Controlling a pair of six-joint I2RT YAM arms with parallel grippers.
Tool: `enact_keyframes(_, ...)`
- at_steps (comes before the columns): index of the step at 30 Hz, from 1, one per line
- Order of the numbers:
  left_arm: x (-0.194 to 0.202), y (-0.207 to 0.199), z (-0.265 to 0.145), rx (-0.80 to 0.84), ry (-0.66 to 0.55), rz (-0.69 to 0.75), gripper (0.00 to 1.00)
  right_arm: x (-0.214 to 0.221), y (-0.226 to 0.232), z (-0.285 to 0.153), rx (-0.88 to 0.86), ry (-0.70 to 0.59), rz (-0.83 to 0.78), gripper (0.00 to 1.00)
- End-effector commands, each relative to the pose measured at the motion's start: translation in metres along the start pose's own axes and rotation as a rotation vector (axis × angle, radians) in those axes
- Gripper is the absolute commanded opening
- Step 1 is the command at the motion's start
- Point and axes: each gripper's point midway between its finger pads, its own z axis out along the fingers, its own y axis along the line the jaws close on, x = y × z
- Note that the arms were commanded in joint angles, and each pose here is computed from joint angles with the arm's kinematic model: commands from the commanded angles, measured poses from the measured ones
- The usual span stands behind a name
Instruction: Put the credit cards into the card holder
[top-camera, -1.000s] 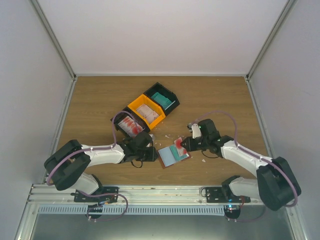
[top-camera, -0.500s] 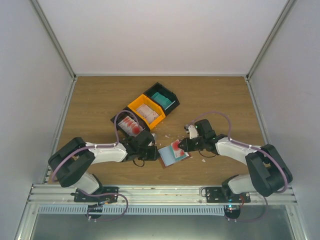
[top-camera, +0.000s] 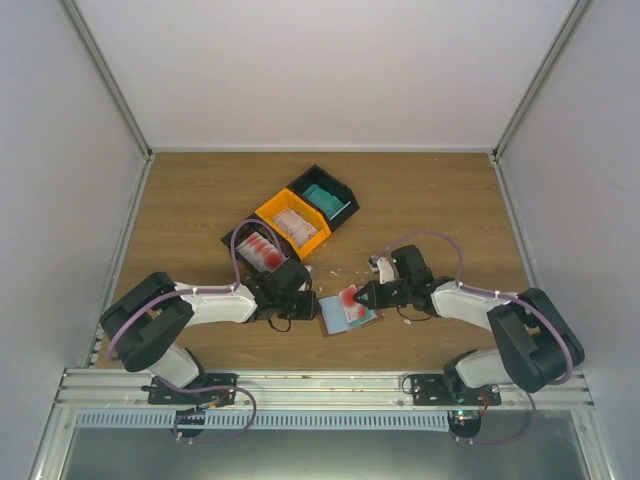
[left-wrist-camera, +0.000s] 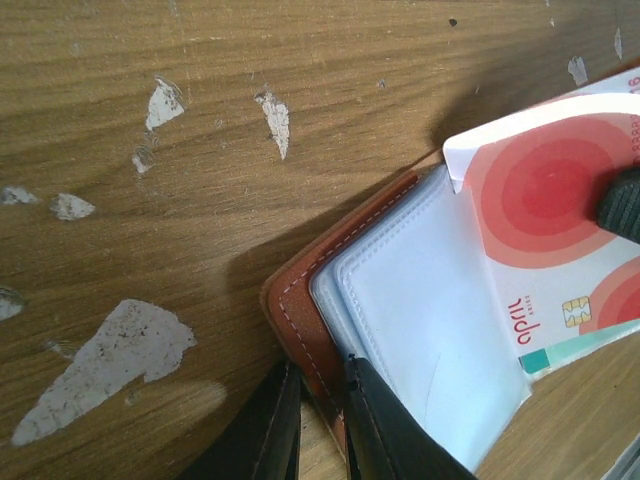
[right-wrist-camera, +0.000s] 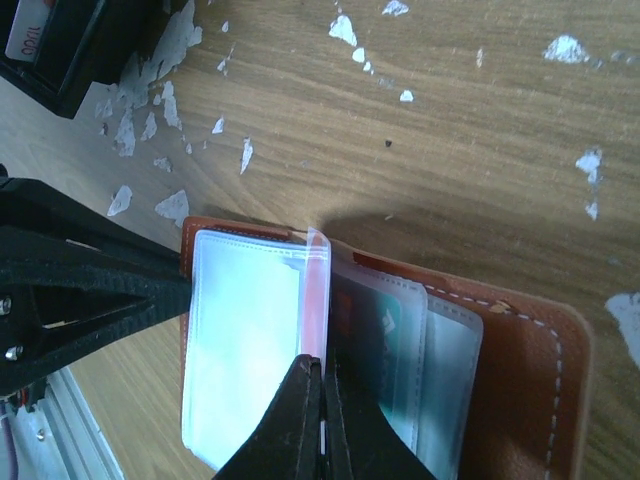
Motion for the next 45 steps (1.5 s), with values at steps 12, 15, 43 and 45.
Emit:
enact_keyframes(12,0.012,-0.004,-0.01,0.018,0.002,0.024,0.3,0.028,-0.011,-0.01,-0.002,-0.071,0.184,0.01)
enact_keyframes(15,0.018,-0.006,-0.015,0.019,0.002,0.019,0.33,0.024,-0.009,-0.015,-0.003,-0.116,0.187,0.01)
enact_keyframes(43,0.06,-0.014,0.014,-0.016,0.118,0.015,0.07,0.043,-0.007,-0.021,-0.104,-0.19,0.295,0.0)
enact_keyframes(45,0.06,-0.014,0.014,-0.018,0.12,0.017,0.07,0.045,-0.006,-0.019,-0.116,-0.182,0.301,0.0)
